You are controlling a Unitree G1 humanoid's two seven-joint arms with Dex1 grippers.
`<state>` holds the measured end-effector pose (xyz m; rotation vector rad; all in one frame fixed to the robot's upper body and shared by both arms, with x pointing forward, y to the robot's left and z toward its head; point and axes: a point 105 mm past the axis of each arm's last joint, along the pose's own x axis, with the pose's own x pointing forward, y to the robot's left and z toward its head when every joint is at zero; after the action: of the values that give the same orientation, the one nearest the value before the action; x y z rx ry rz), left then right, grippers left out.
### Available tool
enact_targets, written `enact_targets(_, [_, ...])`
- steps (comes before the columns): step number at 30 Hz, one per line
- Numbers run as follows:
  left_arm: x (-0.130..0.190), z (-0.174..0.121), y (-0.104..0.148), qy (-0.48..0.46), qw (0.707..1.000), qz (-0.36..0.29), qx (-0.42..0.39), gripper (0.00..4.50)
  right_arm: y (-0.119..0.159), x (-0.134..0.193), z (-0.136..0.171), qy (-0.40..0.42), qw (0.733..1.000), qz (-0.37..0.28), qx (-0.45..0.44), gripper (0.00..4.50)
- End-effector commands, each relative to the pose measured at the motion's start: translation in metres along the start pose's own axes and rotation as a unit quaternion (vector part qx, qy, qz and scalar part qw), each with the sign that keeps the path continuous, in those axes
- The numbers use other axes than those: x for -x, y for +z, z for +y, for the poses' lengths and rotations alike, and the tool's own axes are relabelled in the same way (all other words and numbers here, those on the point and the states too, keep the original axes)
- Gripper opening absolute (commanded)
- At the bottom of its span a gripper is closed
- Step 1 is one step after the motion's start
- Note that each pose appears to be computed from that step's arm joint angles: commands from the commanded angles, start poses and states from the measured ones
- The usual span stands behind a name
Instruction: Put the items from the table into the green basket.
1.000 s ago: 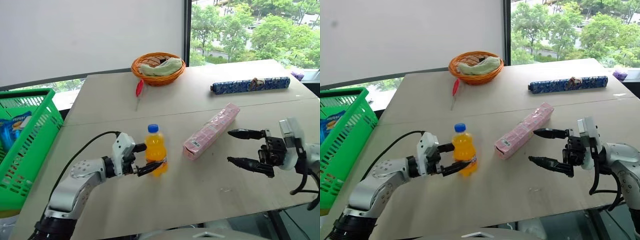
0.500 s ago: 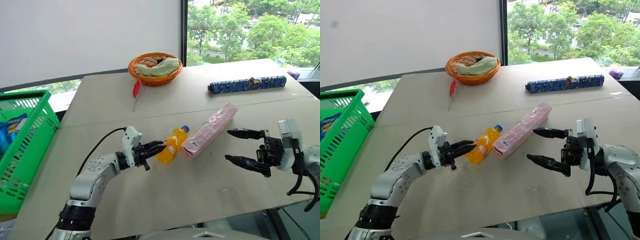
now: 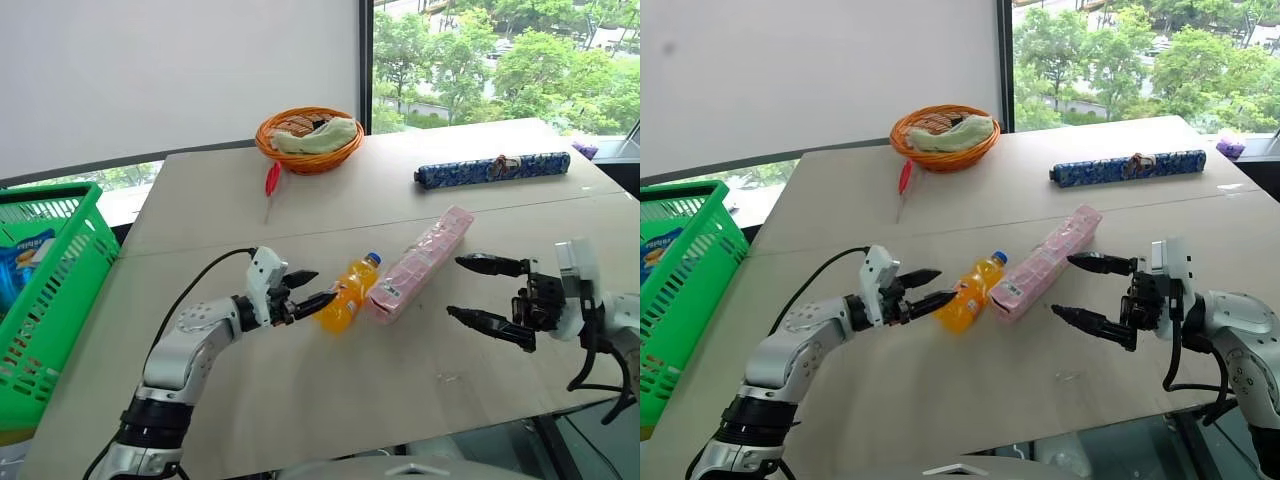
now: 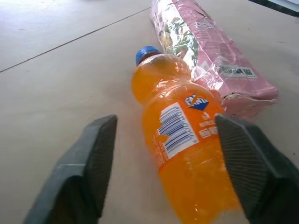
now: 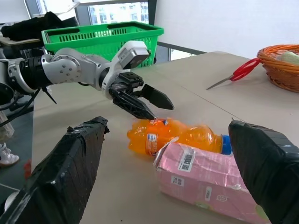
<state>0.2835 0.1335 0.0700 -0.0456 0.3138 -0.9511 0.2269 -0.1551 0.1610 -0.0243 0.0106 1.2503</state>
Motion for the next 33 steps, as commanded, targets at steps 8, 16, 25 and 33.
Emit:
enact_targets(8, [-0.011, -0.013, -0.028, -0.025, 0.993, 0.095, 0.065, 4.37, 0.007, 0.0, 0.0, -0.004, 1.0, -0.008, 0.028, 4.5])
enact_targets(16, [-0.016, -0.008, -0.036, 0.0, 0.989, 0.126, 0.075, 4.37, 0.004, 0.002, 0.002, -0.003, 1.0, 0.004, 0.022, 4.5])
enact_targets(25, [-0.014, 0.002, -0.026, 0.024, 0.993, 0.09, 0.073, 3.16, 0.003, 0.0, 0.002, 0.006, 1.0, 0.006, 0.021, 4.5])
enact_targets(33, [-0.001, 0.032, -0.009, 0.102, 0.993, 0.037, 0.049, 3.16, 0.004, -0.004, 0.002, 0.014, 1.0, 0.003, 0.023, 4.5])
